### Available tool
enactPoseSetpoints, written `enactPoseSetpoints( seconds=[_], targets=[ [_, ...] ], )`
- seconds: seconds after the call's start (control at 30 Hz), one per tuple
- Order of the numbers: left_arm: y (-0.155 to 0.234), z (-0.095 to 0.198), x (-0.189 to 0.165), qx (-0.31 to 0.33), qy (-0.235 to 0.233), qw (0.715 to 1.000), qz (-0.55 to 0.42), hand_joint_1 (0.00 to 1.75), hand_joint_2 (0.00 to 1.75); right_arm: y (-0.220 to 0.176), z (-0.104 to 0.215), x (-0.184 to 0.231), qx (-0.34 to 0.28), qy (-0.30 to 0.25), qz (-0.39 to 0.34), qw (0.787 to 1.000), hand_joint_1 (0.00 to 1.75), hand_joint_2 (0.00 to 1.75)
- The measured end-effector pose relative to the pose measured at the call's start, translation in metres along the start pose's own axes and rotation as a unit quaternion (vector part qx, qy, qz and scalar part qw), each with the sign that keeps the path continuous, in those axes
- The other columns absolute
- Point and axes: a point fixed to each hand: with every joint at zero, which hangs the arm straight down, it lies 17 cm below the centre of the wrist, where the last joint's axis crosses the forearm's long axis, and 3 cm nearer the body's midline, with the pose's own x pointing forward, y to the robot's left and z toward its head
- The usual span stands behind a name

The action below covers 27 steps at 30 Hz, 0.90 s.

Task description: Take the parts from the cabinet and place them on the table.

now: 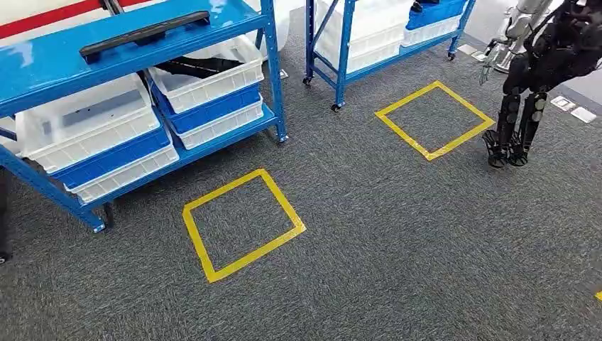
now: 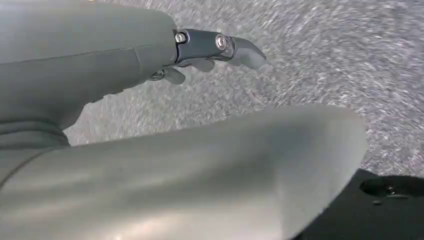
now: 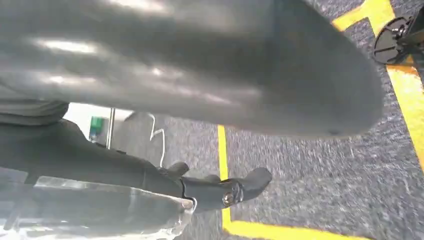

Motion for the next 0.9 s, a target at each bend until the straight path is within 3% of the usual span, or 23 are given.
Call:
enactPoseSetpoints(
  seconds=[0.57, 0.9],
  targets=[
    [-0.006, 0.001, 0.001, -0.005, 0.000, 1.000, 0.006, 0.00, 0.00, -0.008, -0.002, -0.005, -0.007, 0.004, 0.010, 1.000, 0.00, 0.00],
    [0.022, -0.002, -0.002, 0.058, -0.001, 0.998, 0.028, 0.00, 0.00, -0.010, -0.002, -0.005, -0.014, 0.006, 0.008, 1.000, 0.00, 0.00]
  ],
)
